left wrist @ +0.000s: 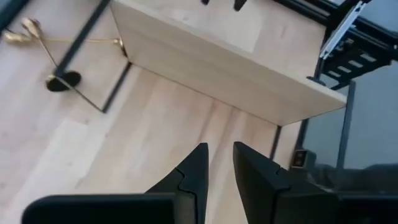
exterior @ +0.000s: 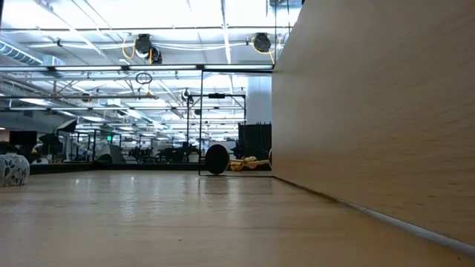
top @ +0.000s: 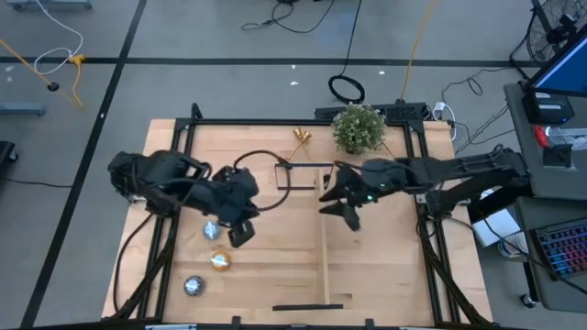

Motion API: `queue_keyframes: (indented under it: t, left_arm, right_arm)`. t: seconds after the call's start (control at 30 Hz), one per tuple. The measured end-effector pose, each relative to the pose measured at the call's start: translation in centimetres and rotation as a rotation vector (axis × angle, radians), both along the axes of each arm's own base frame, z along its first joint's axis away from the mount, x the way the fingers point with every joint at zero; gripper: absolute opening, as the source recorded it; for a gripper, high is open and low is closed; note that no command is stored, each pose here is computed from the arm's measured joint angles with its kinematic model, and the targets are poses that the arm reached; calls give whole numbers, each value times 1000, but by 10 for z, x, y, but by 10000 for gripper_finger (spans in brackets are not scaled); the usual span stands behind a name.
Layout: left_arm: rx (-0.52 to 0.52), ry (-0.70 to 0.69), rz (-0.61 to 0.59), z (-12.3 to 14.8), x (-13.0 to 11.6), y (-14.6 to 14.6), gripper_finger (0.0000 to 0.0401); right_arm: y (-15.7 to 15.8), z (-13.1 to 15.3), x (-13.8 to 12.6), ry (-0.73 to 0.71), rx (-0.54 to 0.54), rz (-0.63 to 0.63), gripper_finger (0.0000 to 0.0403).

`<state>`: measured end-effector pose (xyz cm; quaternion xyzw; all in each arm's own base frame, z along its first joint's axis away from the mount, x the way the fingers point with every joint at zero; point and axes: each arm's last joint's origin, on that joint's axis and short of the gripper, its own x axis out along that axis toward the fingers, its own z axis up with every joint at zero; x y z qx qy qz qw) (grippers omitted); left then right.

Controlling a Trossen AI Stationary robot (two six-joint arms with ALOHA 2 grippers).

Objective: Pick & Place candle stick holders
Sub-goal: Prepare the shelf

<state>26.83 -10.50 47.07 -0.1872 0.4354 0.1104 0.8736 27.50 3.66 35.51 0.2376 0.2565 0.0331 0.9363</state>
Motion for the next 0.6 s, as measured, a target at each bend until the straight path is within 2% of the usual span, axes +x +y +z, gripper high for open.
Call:
queue_keyframes:
  t: [0.1,0.3,0.47,0.6]
  left_arm:
    - [53,-21,-31,2,-5,-7,79]
    - [128,-19,-134,-1,-13,-23,79]
    - [185,55,-197,-20,-9,-35,79]
    - [215,133,-226,-40,-7,-43,79]
  right_arm:
    - [-8,0,12,145,191,-138,190]
    - [-11,-2,29,323,453,-274,178]
    - [-8,-18,27,516,522,-363,156]
    - [-5,-22,24,596,587,-388,152]
